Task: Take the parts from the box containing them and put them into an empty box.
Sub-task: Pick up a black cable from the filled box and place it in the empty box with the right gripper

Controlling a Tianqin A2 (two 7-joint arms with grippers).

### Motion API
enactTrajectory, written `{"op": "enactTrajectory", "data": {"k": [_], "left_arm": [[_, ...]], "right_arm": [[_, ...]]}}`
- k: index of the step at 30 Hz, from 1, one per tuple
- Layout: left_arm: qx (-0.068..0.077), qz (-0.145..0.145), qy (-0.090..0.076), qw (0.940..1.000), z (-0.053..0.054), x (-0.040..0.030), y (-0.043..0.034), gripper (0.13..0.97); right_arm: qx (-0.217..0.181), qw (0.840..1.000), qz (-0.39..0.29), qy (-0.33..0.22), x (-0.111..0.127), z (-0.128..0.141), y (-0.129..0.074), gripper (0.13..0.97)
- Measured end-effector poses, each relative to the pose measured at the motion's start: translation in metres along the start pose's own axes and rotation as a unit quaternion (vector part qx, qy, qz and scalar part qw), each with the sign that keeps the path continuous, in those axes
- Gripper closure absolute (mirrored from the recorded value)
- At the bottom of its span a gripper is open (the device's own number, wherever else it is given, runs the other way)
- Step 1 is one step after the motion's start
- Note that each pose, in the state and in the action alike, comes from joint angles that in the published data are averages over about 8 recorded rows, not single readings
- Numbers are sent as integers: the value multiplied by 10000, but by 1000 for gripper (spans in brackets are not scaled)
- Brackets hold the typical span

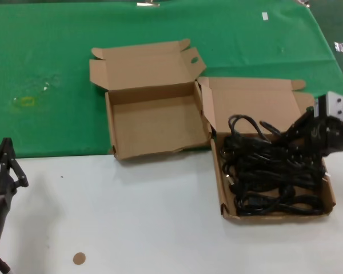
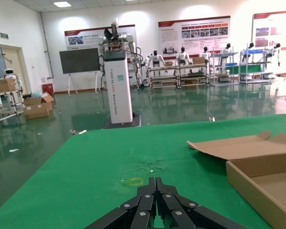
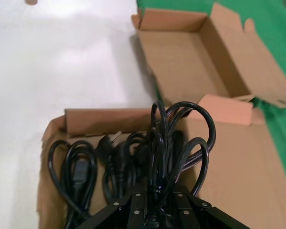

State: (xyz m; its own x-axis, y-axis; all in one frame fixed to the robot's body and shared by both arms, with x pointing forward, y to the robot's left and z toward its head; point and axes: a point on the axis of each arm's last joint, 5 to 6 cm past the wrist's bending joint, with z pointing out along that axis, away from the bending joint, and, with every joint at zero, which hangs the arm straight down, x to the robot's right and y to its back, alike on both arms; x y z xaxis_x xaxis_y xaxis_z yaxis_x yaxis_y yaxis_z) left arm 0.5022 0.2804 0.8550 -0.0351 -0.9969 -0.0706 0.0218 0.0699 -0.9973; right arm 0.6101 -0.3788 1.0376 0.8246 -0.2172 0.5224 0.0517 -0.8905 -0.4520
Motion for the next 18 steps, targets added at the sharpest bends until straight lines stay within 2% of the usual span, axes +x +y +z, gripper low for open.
{"op": "enactTrajectory", "data": {"k": [9,18], "left_arm": [[0,0,0,10000,0,0,0,945],[0,0,0,10000,0,0,0,945]], "right_arm": [[166,9993,-243,233,205,-52,-327,883],[436,9965,-622,336,368,201,-800,884]]}}
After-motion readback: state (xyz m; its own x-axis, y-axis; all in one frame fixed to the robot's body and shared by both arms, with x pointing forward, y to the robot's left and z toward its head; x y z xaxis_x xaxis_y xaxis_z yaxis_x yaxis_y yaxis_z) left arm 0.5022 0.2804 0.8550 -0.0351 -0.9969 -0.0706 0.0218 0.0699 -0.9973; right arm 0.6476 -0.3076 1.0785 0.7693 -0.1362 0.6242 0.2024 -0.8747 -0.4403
